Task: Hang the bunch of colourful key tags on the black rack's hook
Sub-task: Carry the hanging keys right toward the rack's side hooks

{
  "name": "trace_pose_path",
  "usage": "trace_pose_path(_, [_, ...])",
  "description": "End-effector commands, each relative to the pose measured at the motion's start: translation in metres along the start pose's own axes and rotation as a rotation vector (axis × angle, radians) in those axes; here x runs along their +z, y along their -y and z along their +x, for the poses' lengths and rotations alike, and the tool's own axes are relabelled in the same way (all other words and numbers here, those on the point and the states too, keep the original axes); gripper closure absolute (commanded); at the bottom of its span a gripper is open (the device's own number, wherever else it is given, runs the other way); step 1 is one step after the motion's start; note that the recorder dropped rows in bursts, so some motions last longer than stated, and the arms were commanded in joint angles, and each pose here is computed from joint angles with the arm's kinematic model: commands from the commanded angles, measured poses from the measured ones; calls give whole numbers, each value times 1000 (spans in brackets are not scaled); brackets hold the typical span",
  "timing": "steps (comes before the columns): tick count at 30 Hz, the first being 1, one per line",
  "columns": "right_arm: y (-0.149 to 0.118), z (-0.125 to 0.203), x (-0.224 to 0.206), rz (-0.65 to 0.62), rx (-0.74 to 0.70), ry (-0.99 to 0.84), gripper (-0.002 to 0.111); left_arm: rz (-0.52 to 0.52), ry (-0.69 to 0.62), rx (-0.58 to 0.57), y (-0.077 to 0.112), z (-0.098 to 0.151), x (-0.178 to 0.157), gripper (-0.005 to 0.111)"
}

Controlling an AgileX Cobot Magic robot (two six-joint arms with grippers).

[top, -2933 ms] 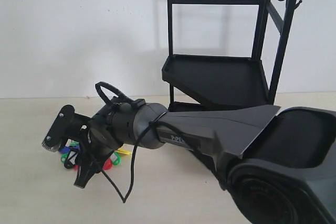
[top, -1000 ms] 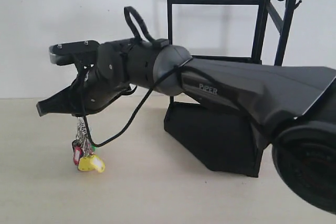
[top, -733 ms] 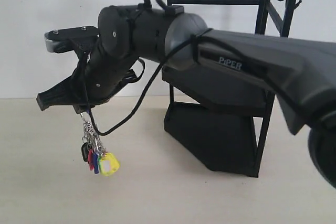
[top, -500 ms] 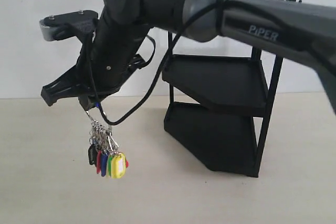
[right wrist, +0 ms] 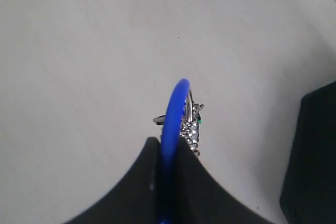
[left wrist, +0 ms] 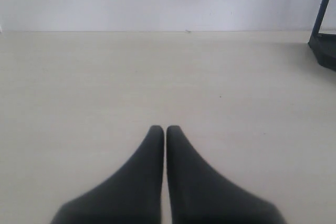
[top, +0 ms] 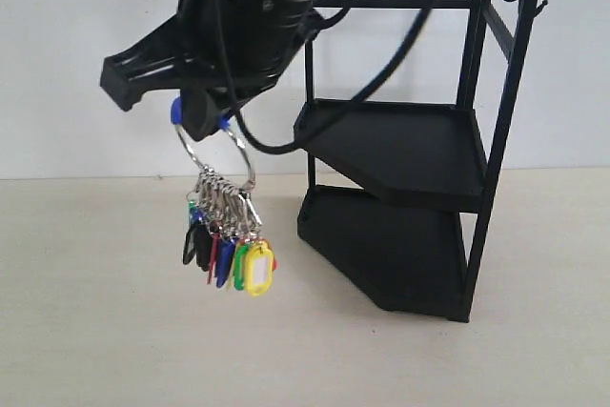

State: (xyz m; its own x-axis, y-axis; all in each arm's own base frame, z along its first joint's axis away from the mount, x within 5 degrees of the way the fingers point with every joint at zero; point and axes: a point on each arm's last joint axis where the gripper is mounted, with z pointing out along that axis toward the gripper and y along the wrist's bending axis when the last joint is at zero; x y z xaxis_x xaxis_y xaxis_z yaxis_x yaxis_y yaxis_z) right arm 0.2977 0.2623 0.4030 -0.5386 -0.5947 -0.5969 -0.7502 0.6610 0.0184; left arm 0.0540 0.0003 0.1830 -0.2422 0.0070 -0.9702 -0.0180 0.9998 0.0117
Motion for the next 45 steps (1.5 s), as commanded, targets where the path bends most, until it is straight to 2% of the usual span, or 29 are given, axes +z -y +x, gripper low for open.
trace_pose_path(1, [1,17,-34,69,8,63,108,-1,19,-18,0,-2,0,102])
trace_pose_path(3, [2,30,-45,115,29,96,108,-1,19,-18,0,-2,0,102])
trace_pose_path(7, [-1,61,-53,125,95,176,108,-1,19,-18,0,-2,0,102])
trace_pose_path(10, [-3,86,-43,122,128,227,108,-1,19,-18,0,-2,0,102])
trace_pose_path(13, [-3,100,-36,132,100,263,108,-1,19,-18,0,-2,0,102])
trace_pose_path(15, [0,99,-42,179,63,282,108,-1,19,-18,0,-2,0,102])
trace_pose_path(17, [2,93,-52,203,89,350,108,-1,19,-18,0,-2,0,102])
trace_pose_path(21, [-5,87,-62,121,188,438,108,-1,19,-18,0,-2,0,102])
trace_pose_path(24, [-11,90,-54,68,77,369,108,-1,19,-18,0,-2,0,102])
trace_pose_path(26, [-5,93,-57,118,50,349,108,-1,19,-18,0,-2,0,102])
trace_pose_path(29, [7,93,-74,156,193,433,108,-1,19,-18,0,-2,0,102])
trace_pose_path(31, [5,92,-77,136,241,465,108,-1,19,-18,0,-2,0,102])
trace_pose_path(33, [-2,92,-74,113,176,439,108,-1,19,-18,0,-2,0,102])
trace_pose_path(35, [-5,96,-72,138,22,379,108,-1,19,-18,0,-2,0,102])
trace_pose_path(36, [-3,97,-74,161,9,375,108,-1,19,-18,0,-2,0,102])
trace_pose_path(39, [10,98,-91,204,181,461,108,-1,19,-18,0,-2,0,102])
trace_pose_path(40, [10,97,-95,164,278,505,108,-1,19,-18,0,-2,0,102])
trace_pose_path(41, [6,96,-95,132,282,505,108,-1,19,-18,0,-2,0,102])
trace_pose_path(43, [-6,99,-89,108,79,432,108,-1,19,-18,0,-2,0,102])
trace_pose_path(44, [-2,101,-93,135,58,429,108,-1,19,-18,0,-2,0,102])
trace_pose_path(45, [1,101,-99,146,101,459,108,-1,19,-18,0,-2,0,102])
